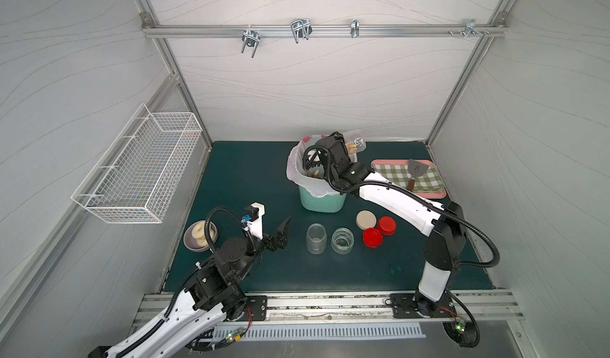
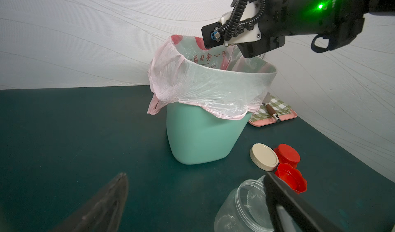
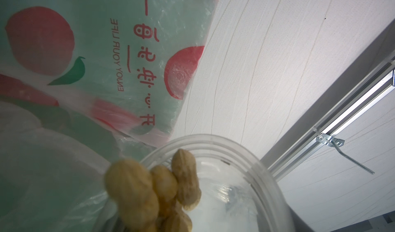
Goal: Empty moldy peanuts from jars
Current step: Pour the moldy peanuts from the jar into the trash bin.
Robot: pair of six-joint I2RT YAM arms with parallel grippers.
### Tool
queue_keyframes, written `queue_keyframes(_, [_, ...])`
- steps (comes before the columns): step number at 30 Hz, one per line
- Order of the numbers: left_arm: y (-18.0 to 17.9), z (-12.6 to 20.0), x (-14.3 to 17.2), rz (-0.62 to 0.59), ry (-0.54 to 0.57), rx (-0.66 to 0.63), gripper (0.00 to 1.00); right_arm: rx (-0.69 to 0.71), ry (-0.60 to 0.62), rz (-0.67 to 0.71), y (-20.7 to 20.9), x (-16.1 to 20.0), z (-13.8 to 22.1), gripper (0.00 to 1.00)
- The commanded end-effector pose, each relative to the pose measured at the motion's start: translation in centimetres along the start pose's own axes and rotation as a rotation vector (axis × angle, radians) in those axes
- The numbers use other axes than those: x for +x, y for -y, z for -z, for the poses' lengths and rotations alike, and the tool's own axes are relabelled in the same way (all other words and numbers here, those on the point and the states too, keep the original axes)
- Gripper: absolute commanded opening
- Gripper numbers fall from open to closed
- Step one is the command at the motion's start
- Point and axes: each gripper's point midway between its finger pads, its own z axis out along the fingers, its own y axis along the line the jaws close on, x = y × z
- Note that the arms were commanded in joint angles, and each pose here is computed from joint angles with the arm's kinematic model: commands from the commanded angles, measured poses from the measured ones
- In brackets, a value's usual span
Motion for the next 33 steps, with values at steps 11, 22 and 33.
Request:
queue_keyframes(11, [0.32,0.36,-1.84,0.013,0.054,0.014,1.00,0.039,-0.037,0.015,1.46,0.52,0.31,0.00])
queue_keyframes(22, [0.30,0.46,-1.93,0.012,0.057,0.015,1.00,0.034,-0.044,0.044,1.13,0.44,0.31,0.00])
queue_keyframes(33, [0.29,0.44,-1.82,0.012,0.055,0.015,1.00,0.027,-0.055,0.084,0.57,0.52,0.28,0.00])
